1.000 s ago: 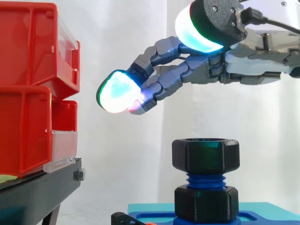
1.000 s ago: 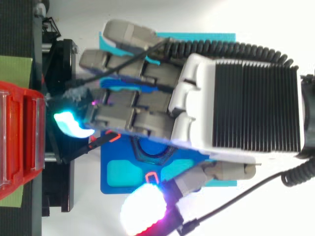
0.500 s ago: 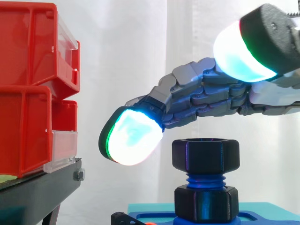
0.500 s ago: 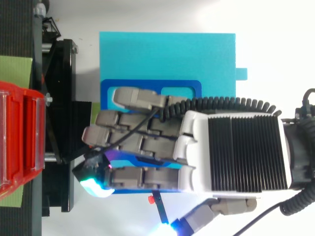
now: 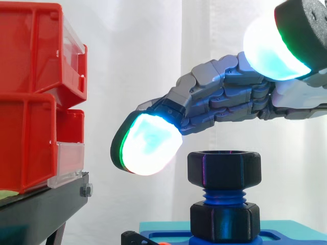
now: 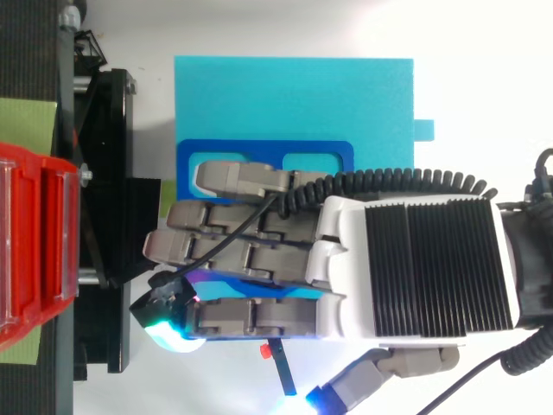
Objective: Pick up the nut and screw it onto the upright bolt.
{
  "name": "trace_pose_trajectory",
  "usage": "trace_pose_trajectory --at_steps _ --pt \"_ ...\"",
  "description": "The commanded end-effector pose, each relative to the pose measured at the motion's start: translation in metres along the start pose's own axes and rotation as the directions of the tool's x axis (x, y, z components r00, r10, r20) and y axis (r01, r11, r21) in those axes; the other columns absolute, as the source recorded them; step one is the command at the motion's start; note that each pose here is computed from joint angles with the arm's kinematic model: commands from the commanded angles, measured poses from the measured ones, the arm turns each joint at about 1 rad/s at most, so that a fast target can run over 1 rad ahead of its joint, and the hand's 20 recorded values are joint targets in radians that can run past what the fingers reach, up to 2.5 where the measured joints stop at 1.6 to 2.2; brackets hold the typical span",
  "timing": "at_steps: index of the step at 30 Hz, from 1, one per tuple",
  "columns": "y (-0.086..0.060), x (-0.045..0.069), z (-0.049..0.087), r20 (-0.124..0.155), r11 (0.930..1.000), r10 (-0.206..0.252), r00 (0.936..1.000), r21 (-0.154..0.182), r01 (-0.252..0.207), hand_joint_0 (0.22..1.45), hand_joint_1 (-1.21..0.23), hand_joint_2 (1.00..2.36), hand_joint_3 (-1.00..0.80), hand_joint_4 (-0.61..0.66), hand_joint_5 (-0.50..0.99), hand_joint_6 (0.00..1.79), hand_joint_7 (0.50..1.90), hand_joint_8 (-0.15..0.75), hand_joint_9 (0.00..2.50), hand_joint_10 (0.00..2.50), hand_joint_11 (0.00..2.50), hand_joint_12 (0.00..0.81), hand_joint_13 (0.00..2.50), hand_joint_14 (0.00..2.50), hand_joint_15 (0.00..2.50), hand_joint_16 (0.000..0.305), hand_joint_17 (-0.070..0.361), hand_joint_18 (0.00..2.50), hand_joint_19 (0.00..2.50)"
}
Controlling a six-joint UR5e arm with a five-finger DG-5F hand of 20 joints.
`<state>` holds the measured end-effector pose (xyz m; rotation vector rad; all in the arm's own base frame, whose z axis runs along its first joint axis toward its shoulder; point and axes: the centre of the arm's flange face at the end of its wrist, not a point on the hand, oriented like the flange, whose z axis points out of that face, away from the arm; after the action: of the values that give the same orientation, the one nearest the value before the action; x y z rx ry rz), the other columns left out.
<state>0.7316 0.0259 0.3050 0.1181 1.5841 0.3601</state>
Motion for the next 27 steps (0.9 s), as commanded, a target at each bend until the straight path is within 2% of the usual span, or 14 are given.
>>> trace_pose_trajectory --at_steps 1,5,11,14,20,27 --pt "-0.003 0.000 0.000 -0.002 1.0000 0.000 1.0000 0.005 0.000 0.47 -0.08 1.00 -0.50 0.10 -0.25 0.50 0.60 0.190 0.04 0.00 0.00 0.355 0.00 0.00 0.00 0.054 0.120 0.00 0.00" --pt "-0.010 -0.004 -0.002 0.002 0.9999 0.000 1.0000 0.011 0.000 0.47 -0.12 1.00 -0.50 0.14 -0.23 0.50 0.62 0.211 0.10 0.00 0.00 0.356 0.00 0.00 0.00 0.052 0.118 0.00 0.00" --pt "-0.019 -0.006 -0.003 -0.003 1.0000 0.000 1.0000 -0.005 0.000 0.48 -0.16 1.00 -0.50 0.20 -0.19 0.50 0.69 0.238 0.20 0.00 0.00 0.337 0.01 0.00 0.00 0.044 0.099 0.00 0.00" --pt "-0.020 -0.007 -0.004 -0.004 1.0000 0.000 1.0000 -0.008 0.000 0.48 -0.17 1.00 -0.50 0.21 -0.18 0.50 0.71 0.238 0.21 0.00 0.00 0.334 0.02 0.00 0.00 0.043 0.097 0.00 0.00" --pt "-0.032 -0.010 -0.006 -0.004 1.0000 0.001 1.0000 -0.008 -0.001 0.48 -0.22 1.00 -0.50 0.23 -0.16 0.50 0.73 0.253 0.28 0.00 0.00 0.328 0.08 0.00 0.00 0.040 0.090 0.00 0.00" --pt "-0.037 -0.012 -0.007 -0.009 0.9999 -0.001 1.0000 -0.013 0.001 0.48 -0.23 1.00 -0.50 0.24 -0.16 0.50 0.75 0.251 0.27 0.00 0.00 0.326 0.05 0.00 0.00 0.040 0.091 0.00 0.00"
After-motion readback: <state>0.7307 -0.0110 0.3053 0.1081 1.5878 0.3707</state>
